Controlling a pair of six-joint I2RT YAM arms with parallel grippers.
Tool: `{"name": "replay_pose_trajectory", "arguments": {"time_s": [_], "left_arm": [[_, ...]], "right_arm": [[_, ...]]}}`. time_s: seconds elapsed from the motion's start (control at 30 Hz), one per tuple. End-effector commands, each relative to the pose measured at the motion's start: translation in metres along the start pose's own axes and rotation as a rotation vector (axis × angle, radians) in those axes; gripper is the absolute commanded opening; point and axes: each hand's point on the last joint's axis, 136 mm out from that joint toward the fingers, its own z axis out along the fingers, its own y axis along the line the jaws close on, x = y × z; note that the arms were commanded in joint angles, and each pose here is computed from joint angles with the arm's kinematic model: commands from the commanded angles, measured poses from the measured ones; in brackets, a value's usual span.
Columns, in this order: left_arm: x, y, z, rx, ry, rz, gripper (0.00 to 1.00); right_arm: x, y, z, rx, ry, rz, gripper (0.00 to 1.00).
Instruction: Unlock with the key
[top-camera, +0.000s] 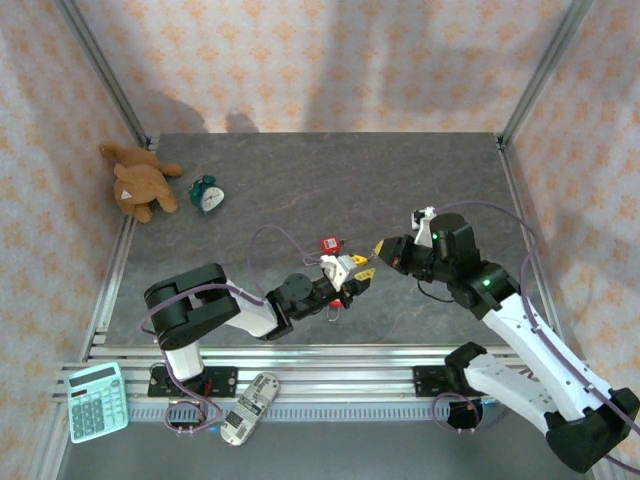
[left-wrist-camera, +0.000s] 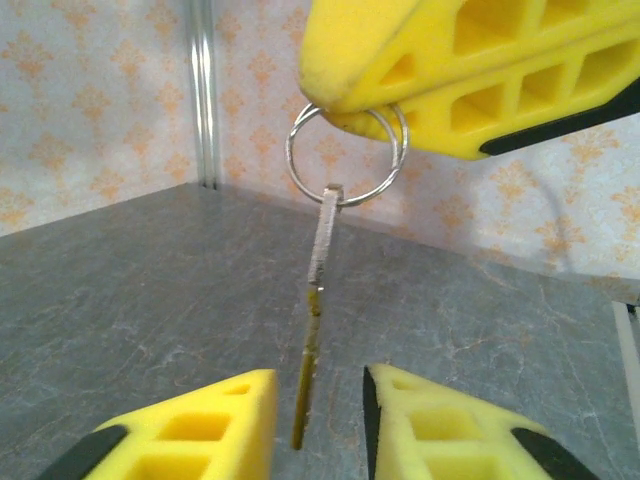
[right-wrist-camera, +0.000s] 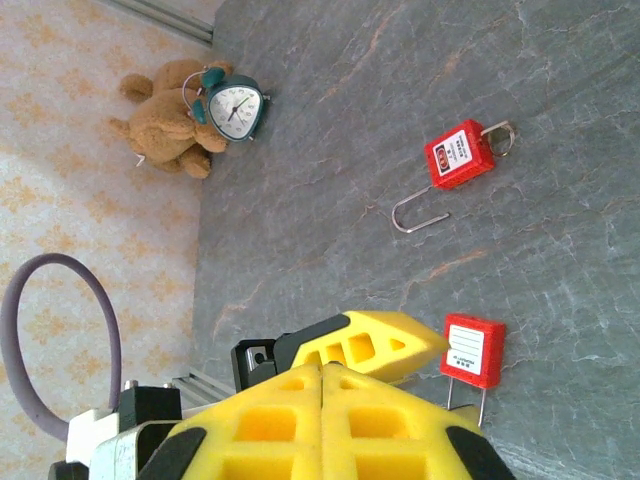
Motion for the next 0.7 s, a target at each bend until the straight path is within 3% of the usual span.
{"name": "replay_pose_trajectory", "arguments": {"time_s": [0.0,0.1,0.23,0.67], "left_arm": [[-0.012,-0.002,0.006,0.022,-0.051,-0.008,0.24],[-0.010,-0.002,0.004,0.022,-0.045,0.001,0.17],[-0.012,0.000,-0.001,0.021,-0.047,0.006,0.00],[-0.018,0.007,-0.012,0.100,0.033,-0.010,0.00]], "right_arm": [[0.001,0.007,0.000,-0.043,-0.005,-0.003,0.00],[-0.003,0.003,-0.003,-0.014,-0.032,-0.004,0.00],[-0.010,-0.006,-0.009,0.048,-0.080,-0.022,0.00],[-0.007,-0.050,0.011,0.202,-0.076,-0.049,0.00]]}}
